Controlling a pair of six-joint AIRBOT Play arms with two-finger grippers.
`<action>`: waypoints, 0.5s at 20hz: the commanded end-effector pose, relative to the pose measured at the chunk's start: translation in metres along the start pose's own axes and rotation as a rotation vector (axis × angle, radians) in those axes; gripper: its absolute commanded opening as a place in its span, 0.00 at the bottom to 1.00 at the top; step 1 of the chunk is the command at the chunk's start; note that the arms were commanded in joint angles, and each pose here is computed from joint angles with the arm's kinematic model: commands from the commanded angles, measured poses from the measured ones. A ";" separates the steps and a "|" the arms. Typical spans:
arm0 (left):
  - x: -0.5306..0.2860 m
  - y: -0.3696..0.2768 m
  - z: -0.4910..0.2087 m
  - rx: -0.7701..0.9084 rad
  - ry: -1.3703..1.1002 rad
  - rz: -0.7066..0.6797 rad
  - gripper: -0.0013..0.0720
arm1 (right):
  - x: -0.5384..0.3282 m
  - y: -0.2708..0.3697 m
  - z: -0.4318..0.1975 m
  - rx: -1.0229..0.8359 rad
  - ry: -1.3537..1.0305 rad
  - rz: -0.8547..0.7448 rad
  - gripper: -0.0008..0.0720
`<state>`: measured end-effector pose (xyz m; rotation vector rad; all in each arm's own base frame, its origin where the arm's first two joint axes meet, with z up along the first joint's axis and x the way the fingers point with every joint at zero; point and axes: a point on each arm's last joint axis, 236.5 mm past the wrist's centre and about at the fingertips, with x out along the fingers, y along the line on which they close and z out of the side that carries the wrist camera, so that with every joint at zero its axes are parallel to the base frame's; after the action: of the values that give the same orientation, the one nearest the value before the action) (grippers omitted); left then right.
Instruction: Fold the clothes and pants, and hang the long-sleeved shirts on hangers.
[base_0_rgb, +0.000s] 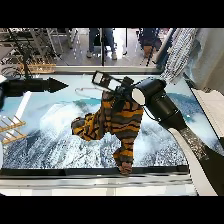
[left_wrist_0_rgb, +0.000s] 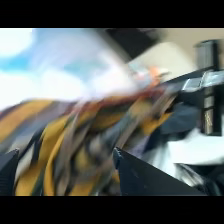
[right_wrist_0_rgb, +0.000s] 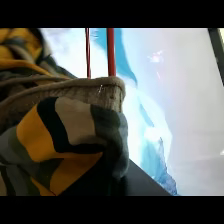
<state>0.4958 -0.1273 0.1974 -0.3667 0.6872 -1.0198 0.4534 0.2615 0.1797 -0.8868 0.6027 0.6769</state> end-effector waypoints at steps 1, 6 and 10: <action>-0.023 0.033 -0.036 -0.273 0.168 0.398 0.81 | -0.002 -0.035 -0.001 0.230 -0.036 -0.110 0.04; 0.088 -0.017 -0.093 -0.375 0.318 0.311 0.82 | -0.019 -0.042 0.007 0.239 -0.075 -0.134 0.04; 0.162 -0.026 -0.097 -0.422 0.176 0.318 0.82 | -0.030 -0.046 0.010 0.241 -0.094 -0.146 0.04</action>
<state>0.4588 -0.2378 0.1006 -0.4454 1.1455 -0.6711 0.4714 0.2425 0.2194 -0.6827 0.5350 0.5104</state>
